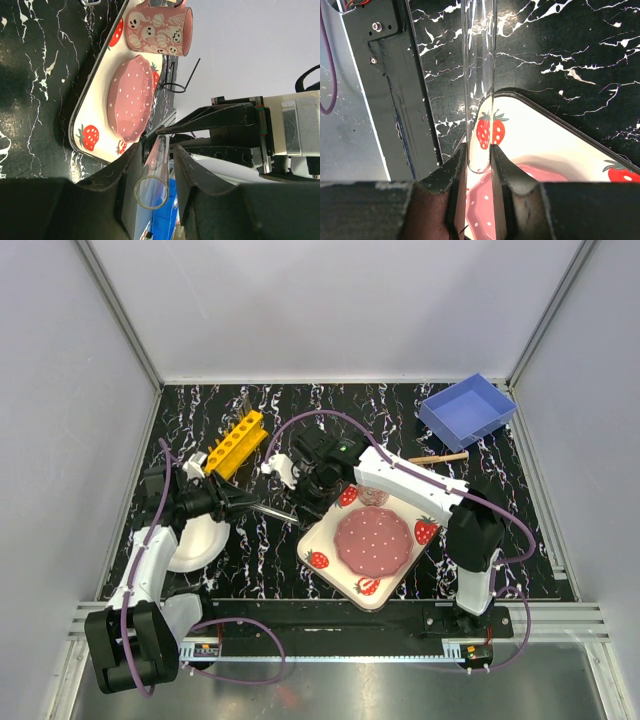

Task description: Organize the chemistry lab equipment

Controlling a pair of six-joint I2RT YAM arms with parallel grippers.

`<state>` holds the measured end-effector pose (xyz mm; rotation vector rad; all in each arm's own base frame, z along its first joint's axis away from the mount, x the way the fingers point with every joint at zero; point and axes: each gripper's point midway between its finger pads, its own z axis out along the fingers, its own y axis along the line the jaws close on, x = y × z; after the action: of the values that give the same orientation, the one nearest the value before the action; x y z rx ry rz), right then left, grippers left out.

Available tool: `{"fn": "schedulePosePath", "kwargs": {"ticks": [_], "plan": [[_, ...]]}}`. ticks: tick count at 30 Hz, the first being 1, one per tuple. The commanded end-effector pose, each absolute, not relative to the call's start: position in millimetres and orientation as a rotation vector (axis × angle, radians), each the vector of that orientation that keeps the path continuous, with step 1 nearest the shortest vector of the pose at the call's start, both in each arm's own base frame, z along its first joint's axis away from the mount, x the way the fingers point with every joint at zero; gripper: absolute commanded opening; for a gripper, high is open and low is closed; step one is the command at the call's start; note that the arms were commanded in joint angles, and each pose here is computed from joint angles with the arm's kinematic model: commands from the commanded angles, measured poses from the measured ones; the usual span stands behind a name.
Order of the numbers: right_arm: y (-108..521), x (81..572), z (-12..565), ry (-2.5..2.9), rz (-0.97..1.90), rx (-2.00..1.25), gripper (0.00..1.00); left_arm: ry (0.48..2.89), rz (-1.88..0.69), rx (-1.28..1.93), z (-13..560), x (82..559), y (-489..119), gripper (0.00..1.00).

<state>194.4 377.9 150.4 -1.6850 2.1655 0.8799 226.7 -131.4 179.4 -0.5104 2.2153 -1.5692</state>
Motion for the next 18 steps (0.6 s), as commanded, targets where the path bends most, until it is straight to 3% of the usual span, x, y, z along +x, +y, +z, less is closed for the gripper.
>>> {"fn": "schedulePosePath", "kwargs": {"ticks": [1, 18], "plan": [[376.7, 193.3, 165.1, 2.101, 0.870, -1.699, 0.18, 2.177, -1.529, -0.425, 193.9, 229.6, -129.1, 0.34], [372.7, 191.4, 165.5, 2.091, 0.862, -1.710, 0.19, 2.151, -1.469, -0.449, 198.8, 232.1, -124.8, 0.33]]}}
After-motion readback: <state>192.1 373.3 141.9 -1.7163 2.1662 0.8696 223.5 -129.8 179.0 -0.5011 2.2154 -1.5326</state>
